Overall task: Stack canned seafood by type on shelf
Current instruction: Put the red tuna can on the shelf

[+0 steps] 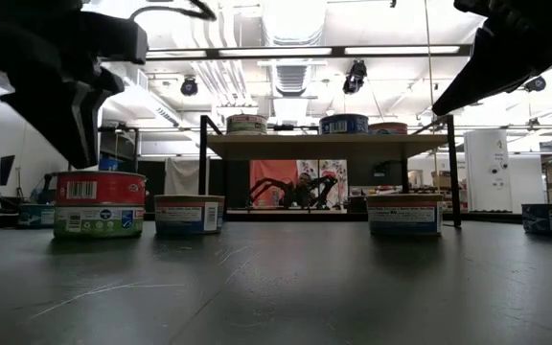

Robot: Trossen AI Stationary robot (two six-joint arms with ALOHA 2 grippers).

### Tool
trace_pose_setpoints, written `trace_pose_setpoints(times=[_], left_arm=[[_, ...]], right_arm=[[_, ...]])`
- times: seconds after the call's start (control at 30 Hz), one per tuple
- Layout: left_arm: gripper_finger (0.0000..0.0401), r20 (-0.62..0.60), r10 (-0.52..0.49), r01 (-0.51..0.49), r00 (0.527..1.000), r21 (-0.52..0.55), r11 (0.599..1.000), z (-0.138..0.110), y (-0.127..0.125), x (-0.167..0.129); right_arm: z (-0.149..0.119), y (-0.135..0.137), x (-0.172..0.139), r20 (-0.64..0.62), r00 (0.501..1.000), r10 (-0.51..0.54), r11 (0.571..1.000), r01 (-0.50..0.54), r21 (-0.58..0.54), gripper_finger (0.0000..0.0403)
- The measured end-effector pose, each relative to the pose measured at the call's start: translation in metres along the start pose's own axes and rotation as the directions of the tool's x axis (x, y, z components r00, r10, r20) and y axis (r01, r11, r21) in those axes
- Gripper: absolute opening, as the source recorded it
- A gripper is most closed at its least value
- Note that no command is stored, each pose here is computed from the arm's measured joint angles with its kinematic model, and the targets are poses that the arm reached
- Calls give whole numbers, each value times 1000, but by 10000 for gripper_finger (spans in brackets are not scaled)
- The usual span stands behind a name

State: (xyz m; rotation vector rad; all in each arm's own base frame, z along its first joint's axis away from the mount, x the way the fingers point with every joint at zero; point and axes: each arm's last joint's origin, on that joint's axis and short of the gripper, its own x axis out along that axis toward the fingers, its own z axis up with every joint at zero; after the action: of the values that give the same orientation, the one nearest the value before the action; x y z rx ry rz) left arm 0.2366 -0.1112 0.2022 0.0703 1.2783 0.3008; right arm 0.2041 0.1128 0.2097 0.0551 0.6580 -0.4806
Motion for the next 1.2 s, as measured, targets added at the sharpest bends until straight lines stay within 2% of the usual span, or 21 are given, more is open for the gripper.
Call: trace_pose_setpoints(times=[0.17,0.3,0.47,0.63,0.83,1.0,1.2], left_arm=[[105,-24,18,-18,1000,12,1000,-2,-3,9],[110,-30,41,-39,999,48,998,-1,-7,16],[81,-44,99,-95,994,81,992,0,-11,27],[12,-41,109,-105,993,95,990,0,-14,29],[1,-11,71,-70,997,71,995,4,-16,18],[1,27,-11,9,1000,59,998,6,-17,0],[1,104,-11,5,994,53,999,6,-13,-15]], right_arm=[[0,0,0,0,1000,-1,1000,1,-1,9],[0,0,0,-1,1000,-1,1000,1,-1,9],[-1,0,0,-1,1000,-2,1000,2,-2,9],[-1,0,0,-1,1000,-2,1000,2,-3,9],[-1,0,1,-2,1000,-2,1000,2,-3,9],[-4,-1,2,-7,1000,-7,1000,7,-5,9],[-10,-4,4,-17,1000,-18,1000,18,4,9]])
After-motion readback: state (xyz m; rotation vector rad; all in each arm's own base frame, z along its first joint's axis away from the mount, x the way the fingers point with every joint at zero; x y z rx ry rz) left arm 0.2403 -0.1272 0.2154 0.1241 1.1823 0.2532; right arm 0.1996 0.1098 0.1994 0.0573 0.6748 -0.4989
